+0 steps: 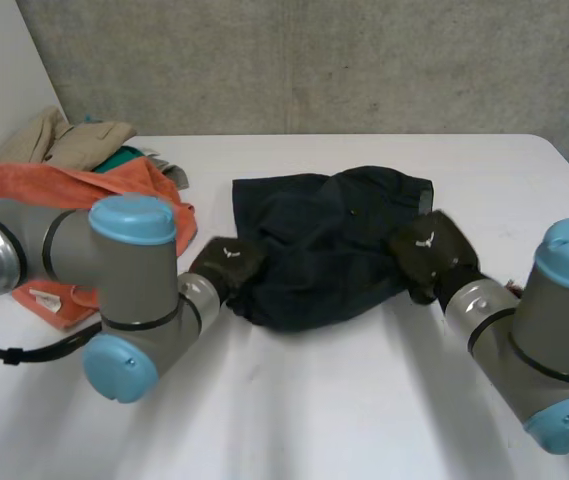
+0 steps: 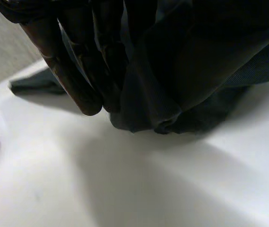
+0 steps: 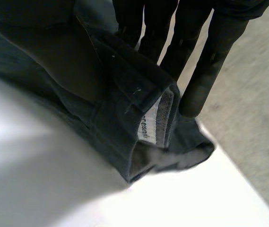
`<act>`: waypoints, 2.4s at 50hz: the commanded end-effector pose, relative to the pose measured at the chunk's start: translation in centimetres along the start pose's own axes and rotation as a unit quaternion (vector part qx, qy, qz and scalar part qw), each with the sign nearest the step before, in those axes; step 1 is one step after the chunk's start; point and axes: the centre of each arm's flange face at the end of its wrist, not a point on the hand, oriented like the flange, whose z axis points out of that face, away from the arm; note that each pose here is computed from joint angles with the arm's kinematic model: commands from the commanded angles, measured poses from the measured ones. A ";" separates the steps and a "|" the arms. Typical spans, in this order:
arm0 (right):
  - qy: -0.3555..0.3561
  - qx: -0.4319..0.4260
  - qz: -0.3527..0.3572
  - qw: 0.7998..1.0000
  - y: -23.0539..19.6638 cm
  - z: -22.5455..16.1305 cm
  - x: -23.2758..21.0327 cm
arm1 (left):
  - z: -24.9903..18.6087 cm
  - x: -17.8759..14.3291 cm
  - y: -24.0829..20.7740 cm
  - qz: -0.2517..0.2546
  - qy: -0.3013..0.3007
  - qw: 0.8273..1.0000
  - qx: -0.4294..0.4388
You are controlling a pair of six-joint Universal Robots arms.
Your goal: Fold the laundry.
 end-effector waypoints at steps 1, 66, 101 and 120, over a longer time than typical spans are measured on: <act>0.069 0.073 0.034 0.994 -6.1 -1.6 5.0 | -2.8 -3.3 -7.0 -0.003 -0.076 0.994 0.078; -0.141 -0.142 0.083 0.976 0.4 -6.5 2.0 | -15.8 -0.3 0.7 0.164 -0.039 0.986 -0.005; -0.137 -0.022 -0.003 0.990 5.6 -3.4 -0.8 | -9.0 0.4 6.1 0.231 -0.051 0.971 -0.042; -0.059 -0.095 0.002 0.994 -5.0 -8.1 6.1 | -16.6 -2.0 -6.1 0.184 -0.108 0.973 0.084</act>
